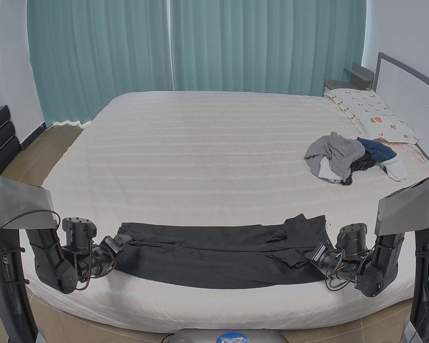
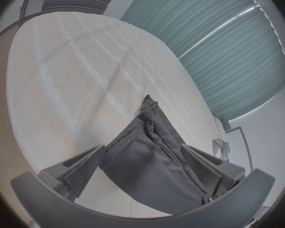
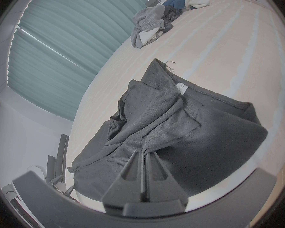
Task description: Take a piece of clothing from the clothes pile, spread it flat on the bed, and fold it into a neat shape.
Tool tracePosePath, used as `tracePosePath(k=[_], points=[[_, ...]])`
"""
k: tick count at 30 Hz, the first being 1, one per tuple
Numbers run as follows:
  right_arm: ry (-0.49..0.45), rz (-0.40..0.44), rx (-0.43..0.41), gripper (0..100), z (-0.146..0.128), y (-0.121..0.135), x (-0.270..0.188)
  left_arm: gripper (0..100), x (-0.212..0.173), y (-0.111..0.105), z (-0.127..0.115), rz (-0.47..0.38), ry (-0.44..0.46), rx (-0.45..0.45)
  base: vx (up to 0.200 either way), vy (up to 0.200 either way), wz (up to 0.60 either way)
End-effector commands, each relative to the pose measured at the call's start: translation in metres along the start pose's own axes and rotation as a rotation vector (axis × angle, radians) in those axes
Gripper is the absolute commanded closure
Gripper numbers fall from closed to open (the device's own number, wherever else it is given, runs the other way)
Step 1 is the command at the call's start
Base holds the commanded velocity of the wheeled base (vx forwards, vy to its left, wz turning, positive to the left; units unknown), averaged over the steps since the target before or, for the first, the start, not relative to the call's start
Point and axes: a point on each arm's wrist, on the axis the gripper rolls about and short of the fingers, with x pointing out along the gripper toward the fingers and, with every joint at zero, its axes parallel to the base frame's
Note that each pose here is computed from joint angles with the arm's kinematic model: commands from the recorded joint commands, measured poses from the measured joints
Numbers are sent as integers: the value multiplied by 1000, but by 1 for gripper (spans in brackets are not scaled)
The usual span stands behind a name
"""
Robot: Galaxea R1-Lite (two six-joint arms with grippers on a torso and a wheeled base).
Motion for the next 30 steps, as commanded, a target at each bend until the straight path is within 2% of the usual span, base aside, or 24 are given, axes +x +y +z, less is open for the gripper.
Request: tracePosePath(k=[1,13,21,22,30], points=[[-8,23,-4,100,3,7,-14,0,0,0,0,1,1,0,0,0,0],[47,16,-32,100,-13,10,-34,0,0,0,0,1,1,1,0,0,0],[88,-27,-58,100,-26,3,-41,0,0,0,0,1,1,1,0,0,0],[86,-33,-61,0,-27,3,-41,0,0,0,0,1,1,1,0,0,0],[71,-16,-63,0,-24,6,-47,0,1,1,-1,3,1,3,0,0,0]])
